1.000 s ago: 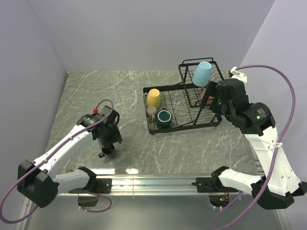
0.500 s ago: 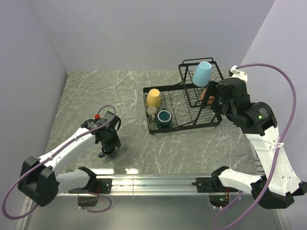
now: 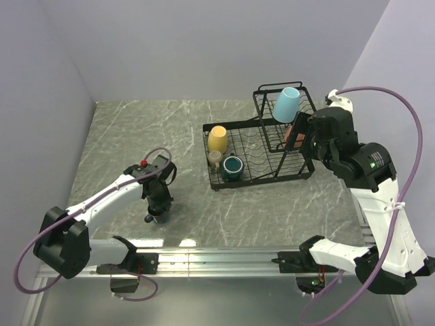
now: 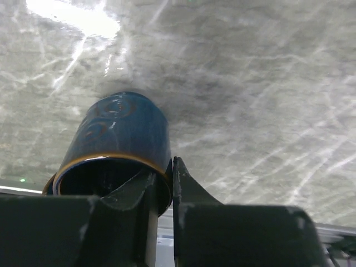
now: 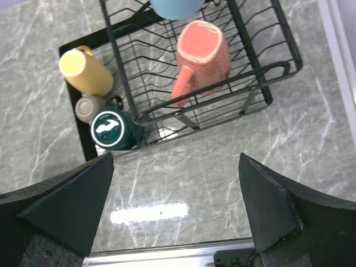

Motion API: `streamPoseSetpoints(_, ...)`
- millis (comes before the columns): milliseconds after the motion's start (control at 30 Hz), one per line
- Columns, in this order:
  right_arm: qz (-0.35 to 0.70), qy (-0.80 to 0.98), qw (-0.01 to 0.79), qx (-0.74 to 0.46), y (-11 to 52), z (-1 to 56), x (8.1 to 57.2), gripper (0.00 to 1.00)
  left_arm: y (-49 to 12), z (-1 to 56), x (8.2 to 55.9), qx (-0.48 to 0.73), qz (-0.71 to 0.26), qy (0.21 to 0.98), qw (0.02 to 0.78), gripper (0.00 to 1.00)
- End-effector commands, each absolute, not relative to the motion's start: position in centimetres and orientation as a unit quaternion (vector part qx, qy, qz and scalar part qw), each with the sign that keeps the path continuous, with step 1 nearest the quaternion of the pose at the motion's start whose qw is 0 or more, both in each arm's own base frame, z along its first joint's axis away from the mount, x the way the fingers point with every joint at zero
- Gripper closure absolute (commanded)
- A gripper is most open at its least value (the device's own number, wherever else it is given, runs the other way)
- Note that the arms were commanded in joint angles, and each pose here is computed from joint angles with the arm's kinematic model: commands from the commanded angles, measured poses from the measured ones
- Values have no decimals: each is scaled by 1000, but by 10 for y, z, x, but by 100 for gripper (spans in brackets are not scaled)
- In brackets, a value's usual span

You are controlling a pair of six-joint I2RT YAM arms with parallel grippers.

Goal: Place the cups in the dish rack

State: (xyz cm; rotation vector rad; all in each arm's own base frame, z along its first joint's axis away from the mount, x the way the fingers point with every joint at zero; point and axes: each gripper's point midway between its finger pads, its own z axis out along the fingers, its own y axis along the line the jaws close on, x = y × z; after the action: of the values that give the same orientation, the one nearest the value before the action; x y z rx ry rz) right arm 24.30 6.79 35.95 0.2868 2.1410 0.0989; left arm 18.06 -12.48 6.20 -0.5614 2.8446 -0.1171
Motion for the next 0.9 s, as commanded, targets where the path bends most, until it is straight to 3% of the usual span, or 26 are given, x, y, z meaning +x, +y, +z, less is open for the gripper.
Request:
streamPoseSetpoints(0,85,861,493,92,81,382,242,0,-147,96,202,-171,-99,968,157,100)
streamPoseSetpoints(200,323,803,497,-63,170,420,218,0,-211,225,244,-105,-314,909,254,100)
streamPoseSetpoints(333,448,780,424,-107,218,410,200,0,-242,333,248,-48,-515,800,304,100)
streamPoseSetpoints(400,502,750,410,-131,234,421,192,0,-239,351,237,-54,-592,760,263,100)
streamPoseSetpoints(433,517,751,392,-126,240,416,191,0,-239,380,238,-20,-636,712,297,100)
streamPoseSetpoints(533,555,732,370,-143,256,425,189,0,-227,397,224,-33,-706,656,265,99)
streamPoseSetpoints(667,572,722,354,-158,273,429,192,0,-218,431,201,7,-769,575,279,100)
streamPoseSetpoints(867,573,719,350,-180,292,424,199,0,-211,442,192,-13,-811,531,245,100)
